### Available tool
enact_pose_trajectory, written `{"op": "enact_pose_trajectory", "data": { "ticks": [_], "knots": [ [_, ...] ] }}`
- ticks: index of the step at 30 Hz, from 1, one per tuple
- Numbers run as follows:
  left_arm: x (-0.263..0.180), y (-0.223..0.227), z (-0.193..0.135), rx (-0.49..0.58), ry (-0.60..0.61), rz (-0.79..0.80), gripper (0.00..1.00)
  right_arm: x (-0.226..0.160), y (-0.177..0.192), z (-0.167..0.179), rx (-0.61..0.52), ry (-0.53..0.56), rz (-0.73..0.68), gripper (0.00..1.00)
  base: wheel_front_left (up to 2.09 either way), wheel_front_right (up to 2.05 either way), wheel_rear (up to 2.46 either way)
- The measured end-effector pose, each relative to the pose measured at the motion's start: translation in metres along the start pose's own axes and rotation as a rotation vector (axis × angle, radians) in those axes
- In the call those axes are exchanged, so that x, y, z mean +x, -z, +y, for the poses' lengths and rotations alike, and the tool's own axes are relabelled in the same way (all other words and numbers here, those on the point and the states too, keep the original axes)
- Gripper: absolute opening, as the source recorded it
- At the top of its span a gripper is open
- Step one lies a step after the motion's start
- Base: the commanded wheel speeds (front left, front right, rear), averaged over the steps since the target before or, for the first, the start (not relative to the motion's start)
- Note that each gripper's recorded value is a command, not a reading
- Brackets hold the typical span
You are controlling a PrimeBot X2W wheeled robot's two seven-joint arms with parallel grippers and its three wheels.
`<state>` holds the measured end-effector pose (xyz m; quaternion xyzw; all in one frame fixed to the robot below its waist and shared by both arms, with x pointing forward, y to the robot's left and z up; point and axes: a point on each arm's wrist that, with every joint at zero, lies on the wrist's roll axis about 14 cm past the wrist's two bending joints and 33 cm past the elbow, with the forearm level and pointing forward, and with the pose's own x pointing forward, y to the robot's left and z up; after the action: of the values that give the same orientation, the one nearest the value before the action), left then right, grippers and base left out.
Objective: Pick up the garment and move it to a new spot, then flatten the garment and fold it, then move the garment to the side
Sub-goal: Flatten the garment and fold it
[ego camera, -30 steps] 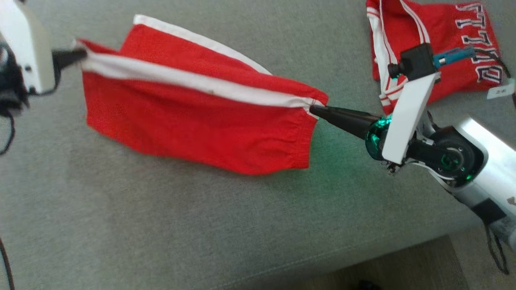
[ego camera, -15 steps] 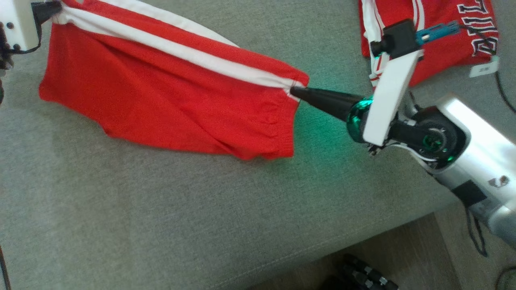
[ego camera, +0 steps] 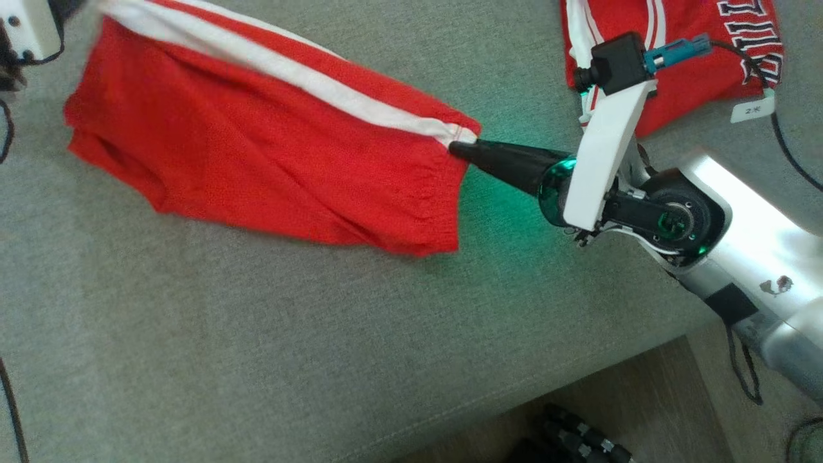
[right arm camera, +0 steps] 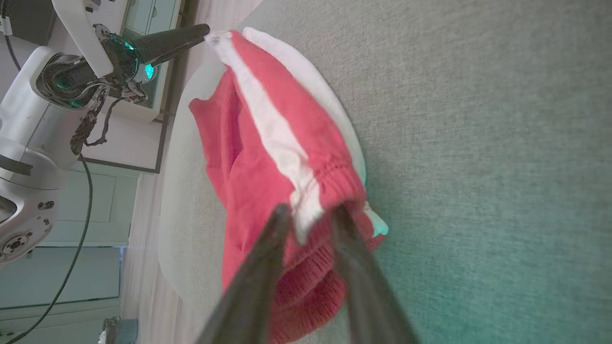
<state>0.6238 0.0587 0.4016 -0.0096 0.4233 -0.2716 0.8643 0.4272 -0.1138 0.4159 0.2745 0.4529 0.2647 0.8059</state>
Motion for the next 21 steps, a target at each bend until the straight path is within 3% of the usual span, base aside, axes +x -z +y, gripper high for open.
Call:
{"op": "enact_pose_trajectory", "data": {
  "ticks": [9,16,21],
  "knots": [
    [-0.017,0.003,-0.002,0.03,-0.033,0.05,1.0,-0.015,-0.008,0.007,-0.015,0.007,-0.053,1.0,0.0,0.0,0.0],
    [-0.018,0.035,-0.005,0.05,-0.028,0.214,1.0,-0.038,-0.023,0.016,-0.017,-0.015,-0.17,1.0,0.0,0.0,0.0],
    [-0.013,0.066,0.001,0.087,-0.046,0.359,1.0,-0.057,-0.017,0.001,0.016,0.023,-0.222,1.0,0.0,0.0,0.0]
  ]
}}
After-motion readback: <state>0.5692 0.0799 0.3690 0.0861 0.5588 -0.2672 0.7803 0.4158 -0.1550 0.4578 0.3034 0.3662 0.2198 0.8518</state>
